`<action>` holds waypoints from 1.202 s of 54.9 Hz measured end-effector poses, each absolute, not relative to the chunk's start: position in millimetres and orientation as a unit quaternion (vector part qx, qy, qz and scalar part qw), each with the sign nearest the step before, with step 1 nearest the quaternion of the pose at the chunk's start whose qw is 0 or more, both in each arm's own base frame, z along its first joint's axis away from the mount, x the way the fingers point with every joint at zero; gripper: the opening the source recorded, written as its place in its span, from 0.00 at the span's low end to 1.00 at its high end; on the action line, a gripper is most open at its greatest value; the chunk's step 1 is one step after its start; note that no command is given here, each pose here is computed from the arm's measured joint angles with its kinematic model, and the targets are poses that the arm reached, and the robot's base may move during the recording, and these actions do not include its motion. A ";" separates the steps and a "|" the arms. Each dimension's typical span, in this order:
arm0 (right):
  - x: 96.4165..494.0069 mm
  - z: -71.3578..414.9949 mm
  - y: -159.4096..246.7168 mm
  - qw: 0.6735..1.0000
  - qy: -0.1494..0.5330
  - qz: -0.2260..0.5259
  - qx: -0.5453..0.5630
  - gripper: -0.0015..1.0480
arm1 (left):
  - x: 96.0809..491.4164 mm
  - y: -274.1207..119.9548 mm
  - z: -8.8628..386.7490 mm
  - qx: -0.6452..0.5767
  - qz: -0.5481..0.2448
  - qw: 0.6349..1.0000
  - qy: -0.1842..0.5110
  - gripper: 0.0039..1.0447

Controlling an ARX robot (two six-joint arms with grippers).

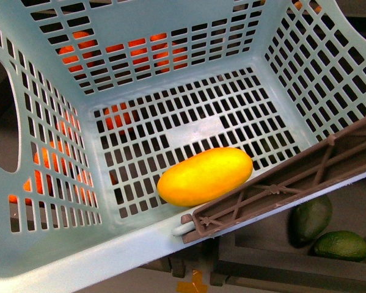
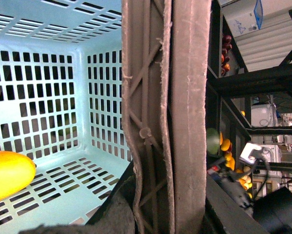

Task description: Pick mango and avocado into basket

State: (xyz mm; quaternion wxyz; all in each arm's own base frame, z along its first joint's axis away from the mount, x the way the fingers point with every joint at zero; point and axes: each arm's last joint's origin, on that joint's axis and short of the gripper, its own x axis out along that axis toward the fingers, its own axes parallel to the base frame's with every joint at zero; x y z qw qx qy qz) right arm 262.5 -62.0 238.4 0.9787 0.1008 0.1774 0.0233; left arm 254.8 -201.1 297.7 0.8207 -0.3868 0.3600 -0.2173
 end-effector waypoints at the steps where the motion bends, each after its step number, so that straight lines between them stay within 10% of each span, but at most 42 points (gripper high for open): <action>1: 261.5 241.4 -59.1 0.979 0.173 0.025 0.102 0.50 | 254.8 -201.1 297.7 -0.387 -0.217 0.821 0.360 0.18; 40: 272.3 260.3 87.1 0.969 0.165 0.169 0.066 0.61 | 254.8 -201.1 297.7 -0.387 -0.217 0.821 0.360 0.18; 54: 274.5 261.4 87.7 0.976 0.160 0.132 0.067 0.93 | 254.8 -201.0 297.7 -0.386 -0.217 0.821 0.360 0.18; 66: 270.1 274.4 64.2 0.993 0.096 0.019 0.066 0.86 | 255.4 -201.0 297.0 -0.386 -0.215 0.822 0.360 0.18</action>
